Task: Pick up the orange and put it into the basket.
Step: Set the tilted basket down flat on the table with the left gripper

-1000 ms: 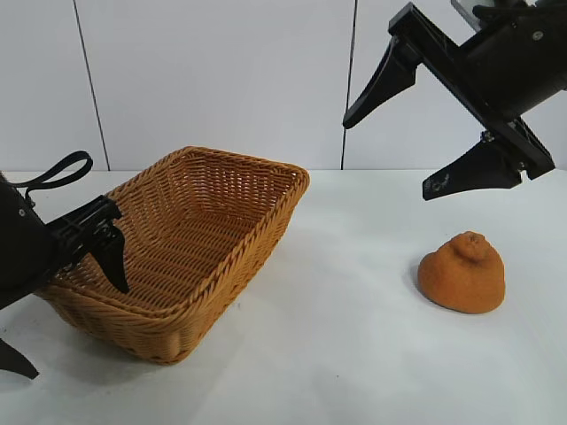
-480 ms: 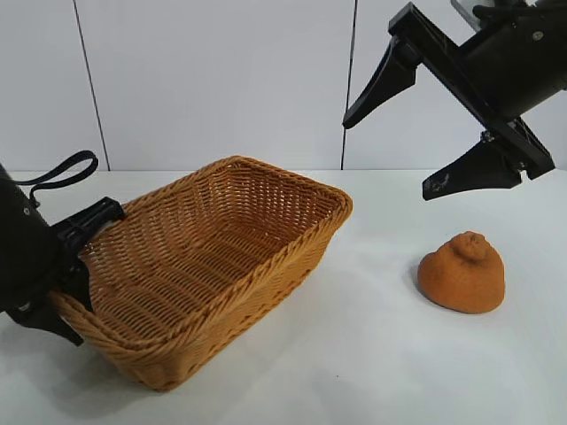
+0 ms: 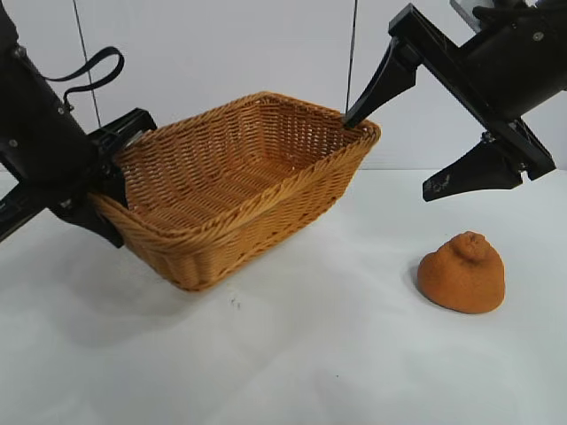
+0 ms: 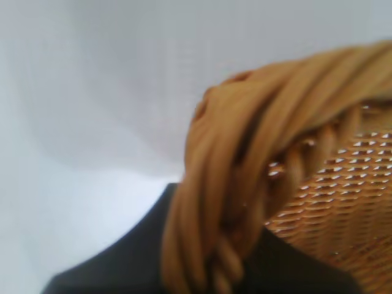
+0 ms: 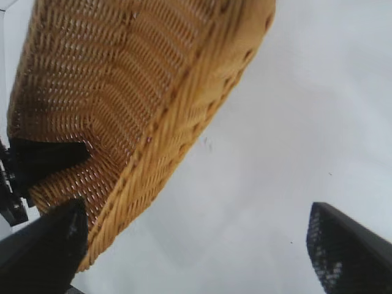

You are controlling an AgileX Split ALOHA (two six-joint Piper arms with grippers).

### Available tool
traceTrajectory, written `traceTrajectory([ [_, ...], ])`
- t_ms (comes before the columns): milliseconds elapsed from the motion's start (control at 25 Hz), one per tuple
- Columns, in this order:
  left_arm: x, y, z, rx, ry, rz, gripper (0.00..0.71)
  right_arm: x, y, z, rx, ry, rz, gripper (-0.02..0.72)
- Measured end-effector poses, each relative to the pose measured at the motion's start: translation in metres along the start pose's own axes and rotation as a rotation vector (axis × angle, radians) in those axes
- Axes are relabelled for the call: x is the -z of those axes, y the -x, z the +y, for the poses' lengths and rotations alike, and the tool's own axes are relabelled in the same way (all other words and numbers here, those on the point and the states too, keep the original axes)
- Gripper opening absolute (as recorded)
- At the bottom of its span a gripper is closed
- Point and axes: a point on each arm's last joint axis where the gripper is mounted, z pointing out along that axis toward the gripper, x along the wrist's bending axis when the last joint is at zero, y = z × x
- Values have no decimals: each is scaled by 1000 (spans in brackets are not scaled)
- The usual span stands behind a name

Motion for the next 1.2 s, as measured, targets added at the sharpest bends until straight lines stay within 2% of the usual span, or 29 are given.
traceTrajectory([
  [200, 3, -4, 26, -118, -47, 58, 92, 0, 0, 0, 0, 0, 0, 668],
  [360, 10, 0, 46, -242, -52, 59, 92, 0, 0, 0, 0, -4, 1, 668],
  [520, 7, 7, 51, -422, -103, 77, 92, 0, 0, -1, 2, -12, 2, 668],
  [680, -1, 9, 52, -579, -195, 109, 92, 0, 0, -2, 2, -23, 5, 668],
  [920, -15, 6, 54, -651, -250, 122, 92, 0, 0, -2, 5, -25, 4, 668],
  [1200, -33, 7, 51, -676, -297, 81, 92, 0, 0, -2, 5, -26, 3, 668],
])
